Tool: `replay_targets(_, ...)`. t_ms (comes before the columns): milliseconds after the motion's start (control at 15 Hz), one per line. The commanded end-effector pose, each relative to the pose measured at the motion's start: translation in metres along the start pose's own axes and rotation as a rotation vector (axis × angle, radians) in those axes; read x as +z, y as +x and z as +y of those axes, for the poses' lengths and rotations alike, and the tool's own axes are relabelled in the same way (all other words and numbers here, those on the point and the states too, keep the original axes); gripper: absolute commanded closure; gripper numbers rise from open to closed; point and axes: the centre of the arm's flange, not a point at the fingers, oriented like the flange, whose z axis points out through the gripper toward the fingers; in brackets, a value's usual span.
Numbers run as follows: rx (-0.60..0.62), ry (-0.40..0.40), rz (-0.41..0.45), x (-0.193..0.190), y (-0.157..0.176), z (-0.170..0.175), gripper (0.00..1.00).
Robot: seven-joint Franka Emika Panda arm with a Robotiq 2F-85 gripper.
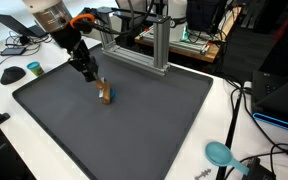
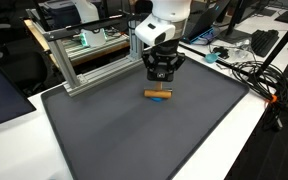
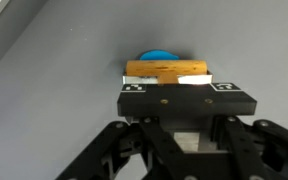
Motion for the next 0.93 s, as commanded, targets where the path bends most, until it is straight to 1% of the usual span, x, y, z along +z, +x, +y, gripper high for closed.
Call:
replay_targets(0, -0.011, -0.039, -0.096, 0.0515, 0.0033, -0.0021, 0.78)
replay_targets(867, -0.03, -0.049, -0.113, 0.0539, 0.0025, -0.0032, 0.78)
